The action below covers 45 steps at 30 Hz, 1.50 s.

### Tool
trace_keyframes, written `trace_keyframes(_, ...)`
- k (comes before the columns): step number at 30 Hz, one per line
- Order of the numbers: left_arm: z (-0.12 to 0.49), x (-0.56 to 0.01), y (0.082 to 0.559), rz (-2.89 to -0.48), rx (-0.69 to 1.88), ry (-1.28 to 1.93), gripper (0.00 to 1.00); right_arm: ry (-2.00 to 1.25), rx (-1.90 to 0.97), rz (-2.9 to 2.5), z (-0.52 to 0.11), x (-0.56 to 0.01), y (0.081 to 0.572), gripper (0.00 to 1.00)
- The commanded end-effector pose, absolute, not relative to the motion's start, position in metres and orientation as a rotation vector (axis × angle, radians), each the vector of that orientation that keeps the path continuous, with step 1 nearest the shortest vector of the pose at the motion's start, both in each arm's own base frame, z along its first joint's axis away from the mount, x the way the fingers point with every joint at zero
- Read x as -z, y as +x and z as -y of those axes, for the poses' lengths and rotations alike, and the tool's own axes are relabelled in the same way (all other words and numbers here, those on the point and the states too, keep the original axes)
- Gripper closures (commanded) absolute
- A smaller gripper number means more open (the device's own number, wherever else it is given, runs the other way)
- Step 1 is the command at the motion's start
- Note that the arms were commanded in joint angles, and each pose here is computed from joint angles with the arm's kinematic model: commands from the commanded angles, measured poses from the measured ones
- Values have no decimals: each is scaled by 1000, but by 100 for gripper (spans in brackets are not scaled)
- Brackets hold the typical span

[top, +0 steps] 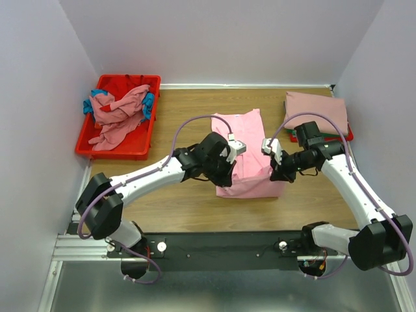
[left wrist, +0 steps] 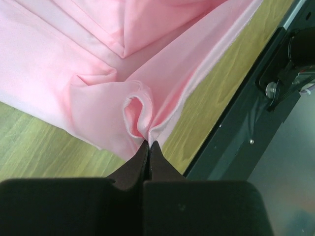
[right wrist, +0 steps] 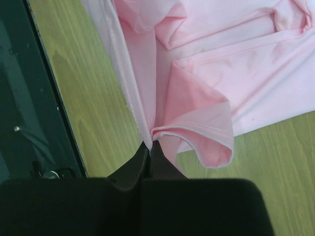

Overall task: Fold and stack the t-shirts
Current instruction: Fold the tshirt

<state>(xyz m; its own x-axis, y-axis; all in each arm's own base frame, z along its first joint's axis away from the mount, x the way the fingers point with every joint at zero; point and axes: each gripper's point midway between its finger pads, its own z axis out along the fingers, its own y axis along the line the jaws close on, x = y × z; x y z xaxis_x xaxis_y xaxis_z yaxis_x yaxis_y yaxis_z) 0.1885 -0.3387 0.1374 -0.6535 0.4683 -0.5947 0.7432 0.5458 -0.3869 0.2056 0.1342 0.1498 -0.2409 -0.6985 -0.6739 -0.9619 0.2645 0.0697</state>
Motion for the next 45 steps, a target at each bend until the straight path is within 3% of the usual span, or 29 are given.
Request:
trace_keyframes(1, 332, -140, 167, -2347, 963, 1022, 100, -1603, -692, -1968, -136, -154, 191, 100)
trace_keyframes(15, 335, -140, 114, -2349, 1147, 1097, 100, -2004, -729, -1878, -148, -123, 133, 100)
trace_keyframes(25, 335, -137, 128, -2361, 1034, 1093, 100, -1966, -479, -1945, -135, -132, 161, 100)
trace_keyframes(37, 325, -118, 110, -2413, 1110, 1018, 100, -2107, -578, -1838, -183, -122, 148, 99)
trace_keyframes(45, 315, -113, 86, -2419, 1229, 926, 100, -2137, -568, -1824, -177, -116, 138, 99)
